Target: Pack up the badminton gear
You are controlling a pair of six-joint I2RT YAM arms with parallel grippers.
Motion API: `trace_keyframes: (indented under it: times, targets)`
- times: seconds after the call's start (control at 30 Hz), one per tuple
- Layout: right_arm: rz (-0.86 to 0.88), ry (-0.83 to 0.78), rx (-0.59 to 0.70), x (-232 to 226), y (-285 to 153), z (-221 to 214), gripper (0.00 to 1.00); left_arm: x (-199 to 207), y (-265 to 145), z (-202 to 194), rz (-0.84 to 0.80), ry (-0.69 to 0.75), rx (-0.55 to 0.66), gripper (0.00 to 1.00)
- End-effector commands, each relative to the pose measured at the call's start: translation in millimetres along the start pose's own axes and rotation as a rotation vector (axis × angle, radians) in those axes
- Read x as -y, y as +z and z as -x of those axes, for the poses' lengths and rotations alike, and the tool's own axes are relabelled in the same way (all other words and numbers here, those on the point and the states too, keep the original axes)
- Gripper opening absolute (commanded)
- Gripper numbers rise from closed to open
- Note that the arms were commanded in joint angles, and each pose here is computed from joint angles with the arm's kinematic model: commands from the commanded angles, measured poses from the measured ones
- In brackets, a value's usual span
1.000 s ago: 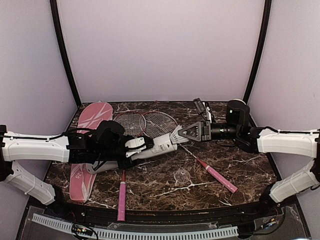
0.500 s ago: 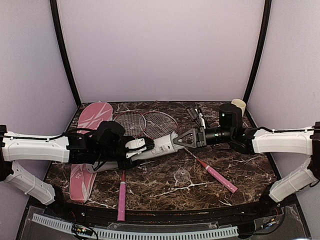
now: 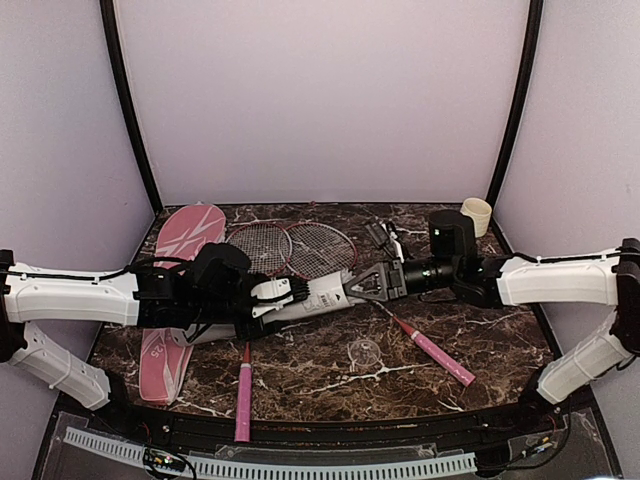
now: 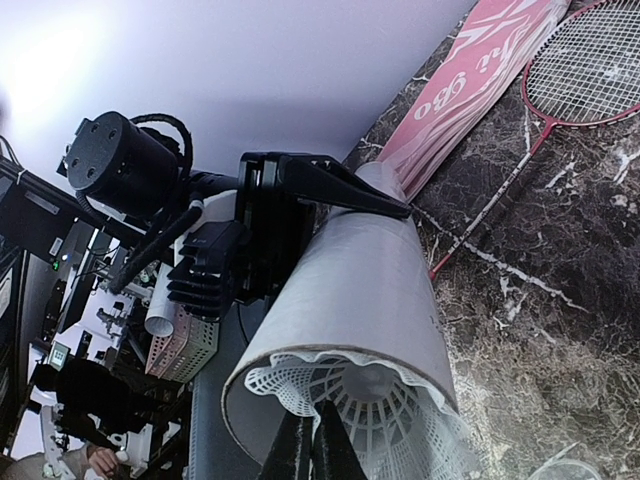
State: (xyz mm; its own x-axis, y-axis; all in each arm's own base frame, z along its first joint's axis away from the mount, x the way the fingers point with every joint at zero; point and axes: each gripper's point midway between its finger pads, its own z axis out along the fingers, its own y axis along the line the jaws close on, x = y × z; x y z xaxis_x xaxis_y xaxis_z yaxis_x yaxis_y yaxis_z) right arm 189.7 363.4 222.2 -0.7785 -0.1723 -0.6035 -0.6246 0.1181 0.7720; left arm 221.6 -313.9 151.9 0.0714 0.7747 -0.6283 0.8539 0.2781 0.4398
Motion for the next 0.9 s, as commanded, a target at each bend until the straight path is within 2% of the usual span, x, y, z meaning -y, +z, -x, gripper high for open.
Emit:
trace_keyframes:
  times: [0.0,0.87]
  targets:
    - [0.028,-0.025,-0.028,-5.7,8.6,-0.6,0.0,-5.1,-4.0,11.0,0.021,0.005,0.033,0.63]
    - [0.067,-0.051,-0.056,-10.6,32.7,6.8,0.0,-4.5,-3.4,10.0,0.021,0.01,0.029,0.63]
